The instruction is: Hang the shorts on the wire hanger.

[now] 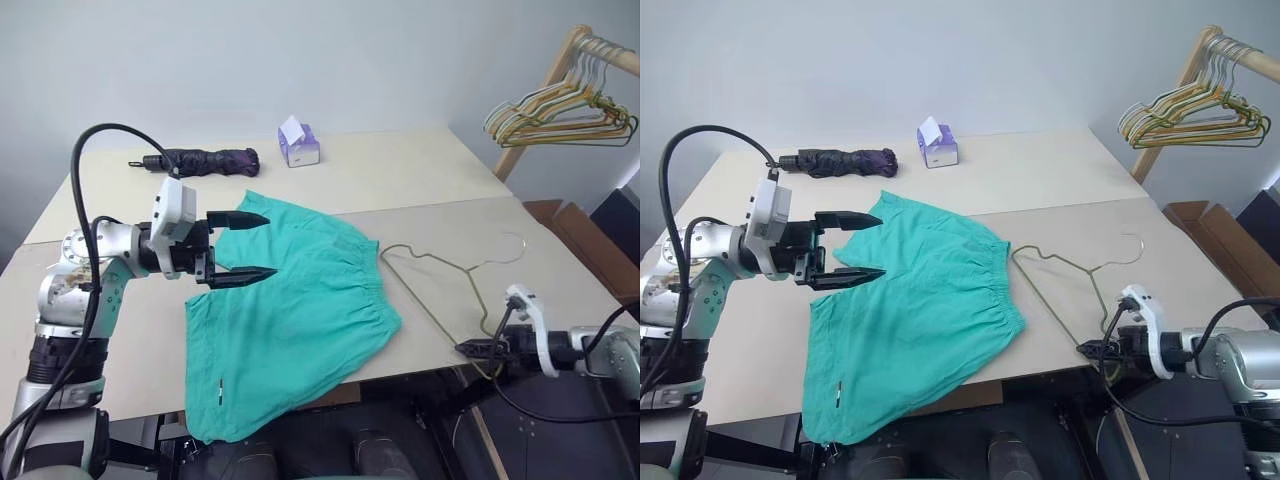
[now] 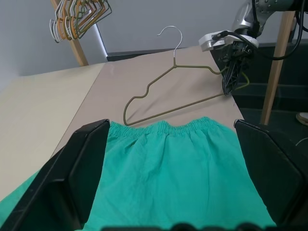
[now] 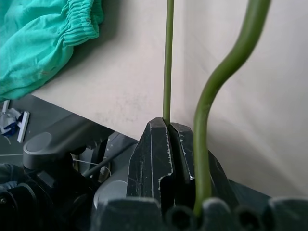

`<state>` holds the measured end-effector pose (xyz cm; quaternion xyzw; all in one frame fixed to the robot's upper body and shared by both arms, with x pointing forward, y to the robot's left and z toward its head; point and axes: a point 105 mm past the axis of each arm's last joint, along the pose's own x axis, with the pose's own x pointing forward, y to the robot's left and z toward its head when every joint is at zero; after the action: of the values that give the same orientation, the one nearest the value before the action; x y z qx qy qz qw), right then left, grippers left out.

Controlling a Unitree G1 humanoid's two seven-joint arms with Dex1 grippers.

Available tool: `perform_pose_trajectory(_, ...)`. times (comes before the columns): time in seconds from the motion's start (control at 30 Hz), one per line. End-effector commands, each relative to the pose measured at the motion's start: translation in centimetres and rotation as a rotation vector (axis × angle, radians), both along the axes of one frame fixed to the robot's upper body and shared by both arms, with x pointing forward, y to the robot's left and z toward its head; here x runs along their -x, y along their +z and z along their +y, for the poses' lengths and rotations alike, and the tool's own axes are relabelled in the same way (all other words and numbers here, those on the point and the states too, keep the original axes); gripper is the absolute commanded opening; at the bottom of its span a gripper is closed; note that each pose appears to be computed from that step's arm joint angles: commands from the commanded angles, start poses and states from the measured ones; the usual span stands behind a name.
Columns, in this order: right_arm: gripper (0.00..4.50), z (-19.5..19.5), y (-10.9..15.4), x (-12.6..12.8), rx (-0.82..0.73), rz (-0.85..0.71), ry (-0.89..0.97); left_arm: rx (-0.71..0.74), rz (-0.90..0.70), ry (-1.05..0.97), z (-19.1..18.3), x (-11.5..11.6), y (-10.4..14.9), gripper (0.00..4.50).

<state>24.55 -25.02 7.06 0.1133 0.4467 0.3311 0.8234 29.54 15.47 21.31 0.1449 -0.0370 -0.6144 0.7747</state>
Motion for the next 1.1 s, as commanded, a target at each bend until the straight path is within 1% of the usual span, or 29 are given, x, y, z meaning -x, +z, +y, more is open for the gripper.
perform_pose_trajectory(0.03, 0.00, -0.1, 1.3, -0.7, -0.008, -0.060, 0.000, 0.002, -0.045, -0.004, 0.1, 0.2, 1.0, 4.48)
perform_pose_trajectory(0.2, 0.00, 0.9, 1.2, -0.6, -0.015, -0.041, 0.068, -0.007, -0.049, -0.008, 0.2, 0.0, 1.0, 4.48)
perform_pose_trajectory(0.43, 0.00, 1.5, 1.3, -1.8, -0.014, -0.053, 0.106, -0.018, -0.054, -0.010, 0.3, 0.1, 1.0, 4.48)
perform_pose_trajectory(0.6, 0.00, 1.7, 1.7, -2.1, -0.021, -0.062, 0.157, -0.022, -0.054, -0.004, 0.5, 0.2, 0.9, 4.48)
perform_pose_trajectory(0.67, 0.00, 2.1, 1.5, -2.4, -0.014, -0.027, 0.185, -0.028, -0.054, -0.002, 0.6, 0.2, 0.9, 4.48)
perform_pose_trajectory(0.73, 0.00, 2.4, 1.1, -3.0, 0.001, 0.009, 0.200, -0.030, -0.056, 0.000, 0.6, 0.2, 0.9, 4.48)
perform_pose_trajectory(0.93, 0.00, 3.2, 1.2, -6.3, -0.009, 0.020, 0.182, -0.037, -0.068, 0.008, 0.7, 0.2, 1.0, 4.48)
perform_pose_trajectory(1.1, 0.00, 3.4, 1.2, -7.5, 0.012, 0.014, 0.220, -0.039, -0.075, 0.017, 0.8, 0.3, 1.0, 4.48)
